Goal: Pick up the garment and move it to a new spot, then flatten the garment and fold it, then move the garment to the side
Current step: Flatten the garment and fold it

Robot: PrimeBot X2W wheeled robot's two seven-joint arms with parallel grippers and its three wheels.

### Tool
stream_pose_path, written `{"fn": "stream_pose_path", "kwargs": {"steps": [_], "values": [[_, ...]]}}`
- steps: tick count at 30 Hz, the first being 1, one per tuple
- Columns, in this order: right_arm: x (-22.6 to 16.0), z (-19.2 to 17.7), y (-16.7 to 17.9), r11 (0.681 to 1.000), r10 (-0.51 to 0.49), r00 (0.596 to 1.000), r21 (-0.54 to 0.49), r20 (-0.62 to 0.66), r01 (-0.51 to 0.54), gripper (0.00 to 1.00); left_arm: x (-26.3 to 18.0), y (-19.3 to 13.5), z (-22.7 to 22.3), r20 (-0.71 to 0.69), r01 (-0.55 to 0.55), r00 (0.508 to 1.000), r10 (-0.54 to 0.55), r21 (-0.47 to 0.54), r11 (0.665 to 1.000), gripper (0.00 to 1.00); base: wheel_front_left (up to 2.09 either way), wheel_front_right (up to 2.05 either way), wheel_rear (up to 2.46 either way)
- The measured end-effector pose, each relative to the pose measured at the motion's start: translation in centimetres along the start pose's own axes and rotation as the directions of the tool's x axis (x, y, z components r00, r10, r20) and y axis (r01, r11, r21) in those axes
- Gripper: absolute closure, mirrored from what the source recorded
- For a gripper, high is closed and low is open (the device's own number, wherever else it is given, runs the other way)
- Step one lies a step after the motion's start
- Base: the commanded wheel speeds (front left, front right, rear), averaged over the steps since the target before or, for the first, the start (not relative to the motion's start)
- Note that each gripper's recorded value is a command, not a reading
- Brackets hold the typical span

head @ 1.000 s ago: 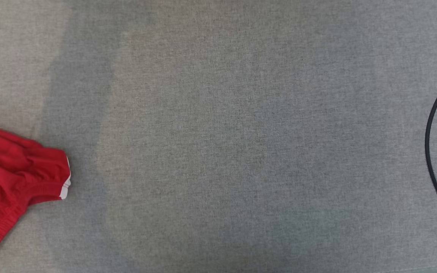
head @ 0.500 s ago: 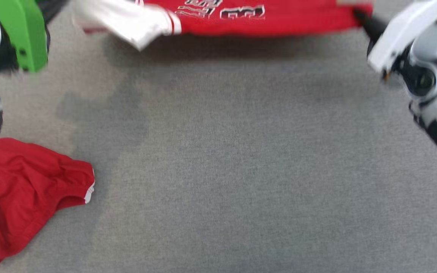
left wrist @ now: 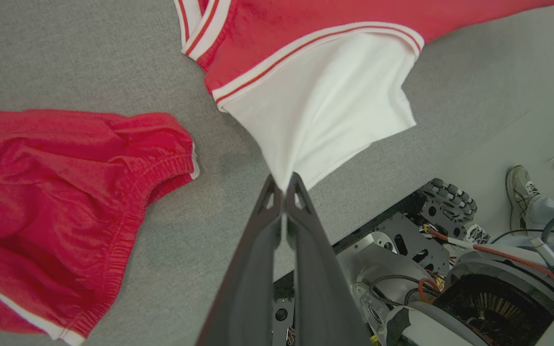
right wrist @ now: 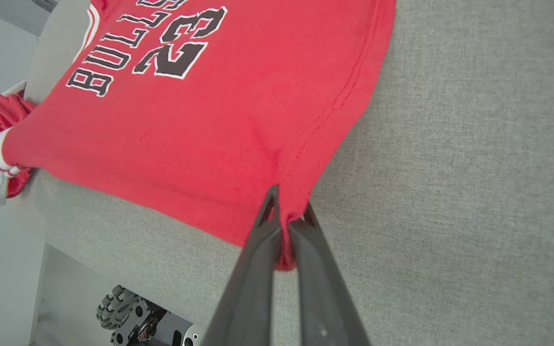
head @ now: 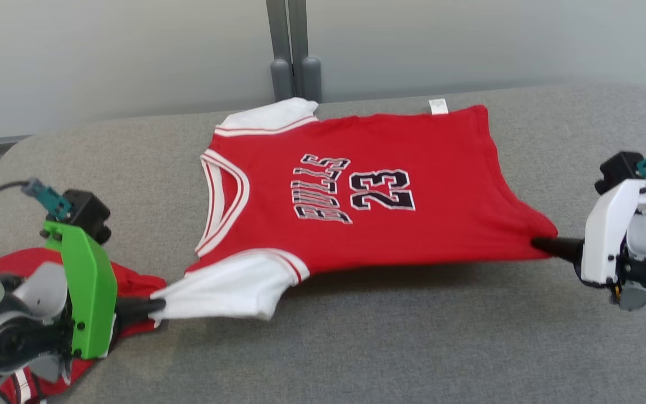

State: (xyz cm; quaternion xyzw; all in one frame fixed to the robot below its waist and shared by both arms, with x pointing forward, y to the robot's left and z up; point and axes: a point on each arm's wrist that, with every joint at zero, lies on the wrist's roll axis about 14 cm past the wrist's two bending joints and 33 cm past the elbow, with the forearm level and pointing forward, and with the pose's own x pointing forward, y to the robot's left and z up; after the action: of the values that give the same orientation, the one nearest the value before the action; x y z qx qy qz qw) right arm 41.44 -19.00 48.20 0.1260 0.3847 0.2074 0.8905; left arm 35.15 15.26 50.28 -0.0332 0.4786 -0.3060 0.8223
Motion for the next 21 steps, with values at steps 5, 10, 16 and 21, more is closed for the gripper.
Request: {"fn": "stream_pose_path", "kwargs": {"steps": [5, 10, 16, 21], "values": [[-2.3, -5.0, -0.5, 1.0, -0.005, 0.994, 0.007, -0.113, 0.006, 1.0, -2.1, -3.2, -5.5, -0.142, 0.056, 0.988, -0.063, -0.053, 0.997, 1.0, 0.0, 0.0, 0.0], [-3.8, -8.7, -0.5, 0.999, 0.018, 0.979, 0.036, -0.202, -0.011, 1.0, -2.8, -5.0, -8.4, -0.214, 0.093, 0.971, -0.112, -0.095, 0.991, 1.0, 0.0, 0.0, 0.0], [-4.5, -9.9, -0.4, 0.999, 0.035, 0.973, 0.043, -0.227, -0.026, 1.0, -2.7, -5.5, -10.2, -0.286, 0.109, 0.947, -0.146, -0.142, 0.984, 1.0, 0.0, 0.0, 0.0], [-4.5, -9.6, -0.6, 0.999, 0.029, 0.968, 0.035, -0.251, -0.021, 1.0, -2.0, -5.1, -9.1, -0.3, 0.113, 0.941, -0.158, -0.163, 0.98, 1.0, 0.0, 0.0, 0.0]]}}
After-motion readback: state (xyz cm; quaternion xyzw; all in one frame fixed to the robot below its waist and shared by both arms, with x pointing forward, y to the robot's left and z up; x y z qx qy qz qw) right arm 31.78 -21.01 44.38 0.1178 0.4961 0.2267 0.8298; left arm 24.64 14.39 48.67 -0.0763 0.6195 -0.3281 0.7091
